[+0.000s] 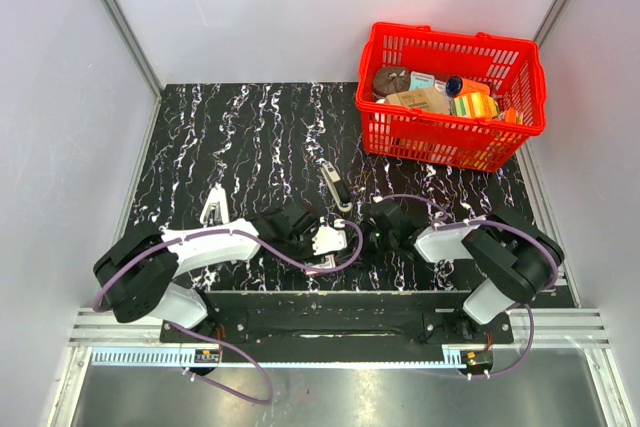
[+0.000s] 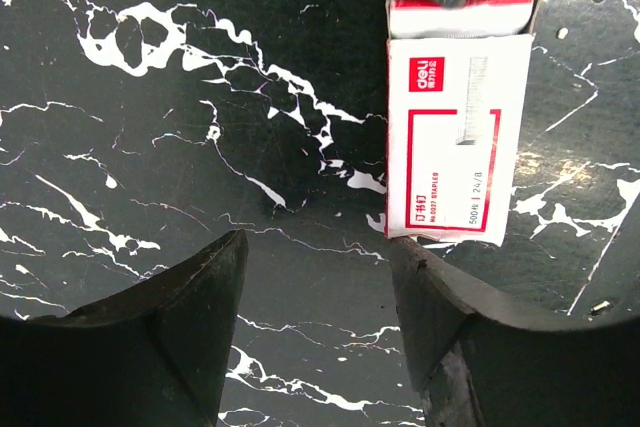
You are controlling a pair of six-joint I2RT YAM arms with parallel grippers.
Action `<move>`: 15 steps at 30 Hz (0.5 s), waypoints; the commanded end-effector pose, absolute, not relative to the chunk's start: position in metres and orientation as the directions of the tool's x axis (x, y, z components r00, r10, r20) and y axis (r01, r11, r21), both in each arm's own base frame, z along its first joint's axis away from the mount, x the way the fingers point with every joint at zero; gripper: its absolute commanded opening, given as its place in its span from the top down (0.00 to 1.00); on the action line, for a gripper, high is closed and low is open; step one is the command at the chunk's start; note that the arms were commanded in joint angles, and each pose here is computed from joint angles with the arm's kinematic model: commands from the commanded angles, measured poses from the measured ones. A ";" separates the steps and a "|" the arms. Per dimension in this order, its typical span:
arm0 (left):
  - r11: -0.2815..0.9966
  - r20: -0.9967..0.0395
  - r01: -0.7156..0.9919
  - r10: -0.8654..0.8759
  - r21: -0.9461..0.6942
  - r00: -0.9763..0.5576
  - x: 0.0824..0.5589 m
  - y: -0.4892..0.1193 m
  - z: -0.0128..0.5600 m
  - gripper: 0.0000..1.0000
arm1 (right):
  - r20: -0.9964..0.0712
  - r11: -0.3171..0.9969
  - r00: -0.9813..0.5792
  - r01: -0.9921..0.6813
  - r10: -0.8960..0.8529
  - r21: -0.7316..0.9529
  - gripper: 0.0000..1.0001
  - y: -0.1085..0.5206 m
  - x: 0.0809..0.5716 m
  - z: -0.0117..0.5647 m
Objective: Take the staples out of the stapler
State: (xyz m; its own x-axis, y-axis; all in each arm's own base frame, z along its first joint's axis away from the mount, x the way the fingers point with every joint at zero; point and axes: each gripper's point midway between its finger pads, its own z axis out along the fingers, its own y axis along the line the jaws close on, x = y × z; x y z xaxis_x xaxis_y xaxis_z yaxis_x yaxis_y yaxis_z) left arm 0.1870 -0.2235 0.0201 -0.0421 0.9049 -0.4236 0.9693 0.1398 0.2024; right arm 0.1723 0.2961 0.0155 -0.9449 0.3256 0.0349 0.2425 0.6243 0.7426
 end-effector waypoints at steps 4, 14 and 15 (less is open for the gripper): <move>0.168 -0.448 0.959 0.892 0.230 -0.049 0.198 -0.236 0.018 0.37 | 0.029 0.642 -0.957 0.216 0.289 0.735 0.85 0.310 0.172 0.010; 0.297 -0.477 0.931 0.863 0.213 -0.166 0.224 -0.215 0.047 0.01 | -0.025 0.688 -0.952 0.202 0.305 0.697 0.71 0.287 0.171 0.017; 0.319 -0.488 0.924 0.854 0.213 -0.182 0.229 -0.207 0.056 0.01 | -0.044 0.700 -0.952 0.191 0.304 0.688 0.66 0.282 0.171 0.020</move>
State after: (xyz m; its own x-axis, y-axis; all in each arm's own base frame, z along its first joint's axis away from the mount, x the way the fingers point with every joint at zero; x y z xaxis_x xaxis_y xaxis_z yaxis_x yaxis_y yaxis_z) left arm 0.2065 -0.2198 0.0267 -0.1094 0.8902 -0.4422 0.9505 0.2239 0.2156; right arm 0.1721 0.3033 0.0184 -0.9531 0.3018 0.0235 0.2192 0.6344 0.7413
